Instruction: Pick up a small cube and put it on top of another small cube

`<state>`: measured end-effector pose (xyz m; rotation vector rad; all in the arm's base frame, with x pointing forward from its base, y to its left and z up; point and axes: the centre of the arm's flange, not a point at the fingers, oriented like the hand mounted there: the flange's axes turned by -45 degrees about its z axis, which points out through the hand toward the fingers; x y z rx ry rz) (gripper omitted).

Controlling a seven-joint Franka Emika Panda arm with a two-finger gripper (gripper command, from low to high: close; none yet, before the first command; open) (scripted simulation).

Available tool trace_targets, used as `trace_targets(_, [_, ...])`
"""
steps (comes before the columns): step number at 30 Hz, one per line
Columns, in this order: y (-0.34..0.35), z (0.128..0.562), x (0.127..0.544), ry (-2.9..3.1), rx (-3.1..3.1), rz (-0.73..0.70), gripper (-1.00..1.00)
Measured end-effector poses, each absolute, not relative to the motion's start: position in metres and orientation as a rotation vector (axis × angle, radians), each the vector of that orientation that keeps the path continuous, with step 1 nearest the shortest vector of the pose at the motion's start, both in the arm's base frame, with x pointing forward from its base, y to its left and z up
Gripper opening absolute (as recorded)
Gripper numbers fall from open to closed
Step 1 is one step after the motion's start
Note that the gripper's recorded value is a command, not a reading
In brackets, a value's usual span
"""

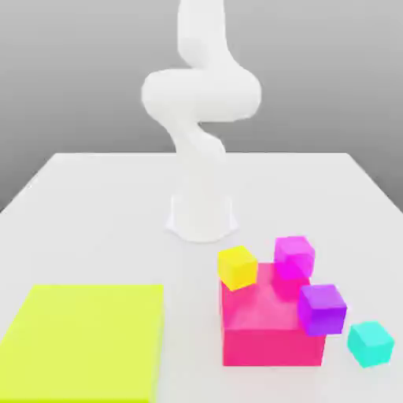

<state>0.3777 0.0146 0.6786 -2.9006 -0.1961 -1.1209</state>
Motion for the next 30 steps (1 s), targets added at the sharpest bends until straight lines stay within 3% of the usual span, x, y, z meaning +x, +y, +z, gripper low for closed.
trace_targets(7, [0.078, 0.573, 0.445, -0.797, -2.845, -0.847, 0.00])
trace_targets(14, [0.154, 0.457, 0.472, -1.352, -2.681, -0.591, 0.00])
trace_targets(22, [0.239, 0.321, 0.450, -1.956, -2.357, -0.303, 0.00])
trace_targets(30, [0.275, 0.198, 0.407, -2.443, -1.968, -0.024, 0.00])
